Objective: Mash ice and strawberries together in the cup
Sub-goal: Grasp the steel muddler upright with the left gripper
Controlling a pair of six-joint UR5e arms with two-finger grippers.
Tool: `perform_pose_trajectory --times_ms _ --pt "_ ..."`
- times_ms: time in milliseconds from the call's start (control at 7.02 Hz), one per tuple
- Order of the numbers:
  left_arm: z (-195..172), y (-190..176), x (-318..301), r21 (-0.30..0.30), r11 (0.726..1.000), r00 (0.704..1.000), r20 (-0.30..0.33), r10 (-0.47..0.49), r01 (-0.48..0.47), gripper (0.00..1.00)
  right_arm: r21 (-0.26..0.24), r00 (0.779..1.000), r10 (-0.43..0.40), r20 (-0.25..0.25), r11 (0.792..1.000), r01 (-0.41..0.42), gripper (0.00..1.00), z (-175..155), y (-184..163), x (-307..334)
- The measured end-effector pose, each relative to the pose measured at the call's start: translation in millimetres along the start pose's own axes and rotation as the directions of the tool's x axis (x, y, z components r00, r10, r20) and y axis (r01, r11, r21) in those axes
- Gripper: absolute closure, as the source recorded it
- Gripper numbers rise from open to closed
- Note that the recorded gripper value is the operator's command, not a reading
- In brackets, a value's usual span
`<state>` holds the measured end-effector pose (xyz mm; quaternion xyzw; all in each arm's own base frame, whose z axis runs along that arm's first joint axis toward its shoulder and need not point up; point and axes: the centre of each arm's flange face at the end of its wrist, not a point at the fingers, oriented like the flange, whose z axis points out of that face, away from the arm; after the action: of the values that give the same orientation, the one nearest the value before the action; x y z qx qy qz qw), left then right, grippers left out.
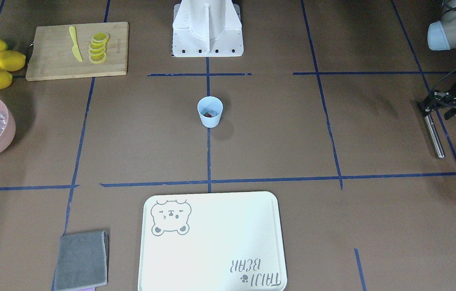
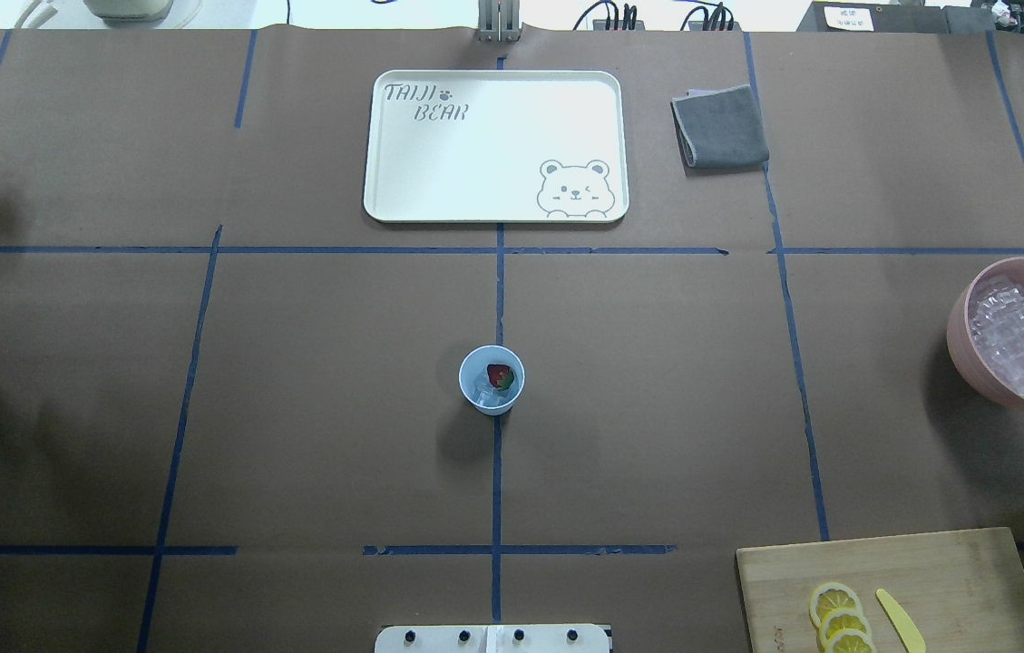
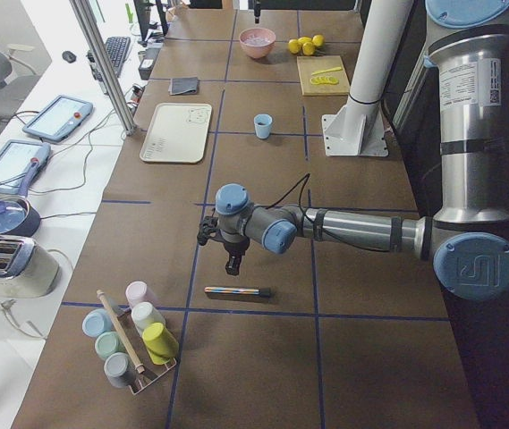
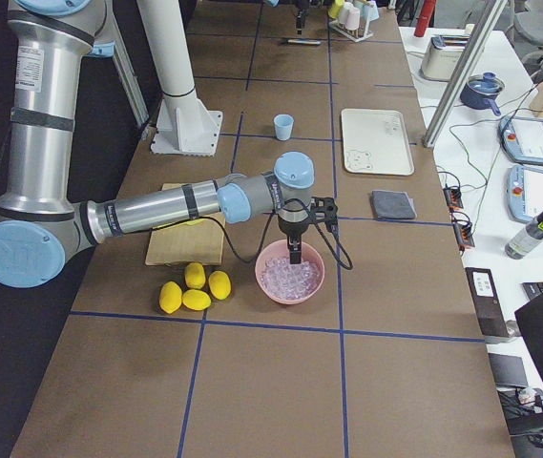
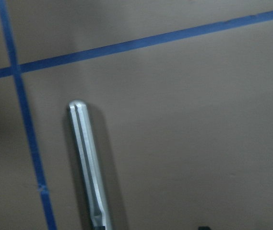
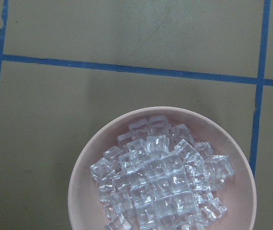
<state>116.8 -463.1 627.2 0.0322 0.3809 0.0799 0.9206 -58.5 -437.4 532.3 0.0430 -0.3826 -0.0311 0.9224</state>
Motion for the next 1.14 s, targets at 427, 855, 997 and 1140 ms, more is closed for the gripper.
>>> perform_pose_trajectory --times_ms 427,855,997,1140 --pt "29 -37 -23 -0.033 0.997 0.998 0.001 -0.063 0.063 0.28 0.004 1.0 -0.003 0.0 1.0 0.003 0.01 -1 1 2" --pt "46 -35 -39 -0.056 0.99 0.991 0.008 -0.13 0.13 0.27 0.007 1.0 -0.004 0.001 1.0 0.004 0.01 -3 2 2" --pt "51 -35 -42 -0.059 0.989 0.991 0.008 -0.135 0.135 0.26 0.009 1.0 -0.003 0.001 1.0 0.003 0.01 -4 2 2" --pt "56 -36 -44 -0.065 0.988 0.99 0.009 -0.139 0.139 0.25 0.011 1.0 -0.001 0.0 1.0 0.001 0.01 -5 2 3"
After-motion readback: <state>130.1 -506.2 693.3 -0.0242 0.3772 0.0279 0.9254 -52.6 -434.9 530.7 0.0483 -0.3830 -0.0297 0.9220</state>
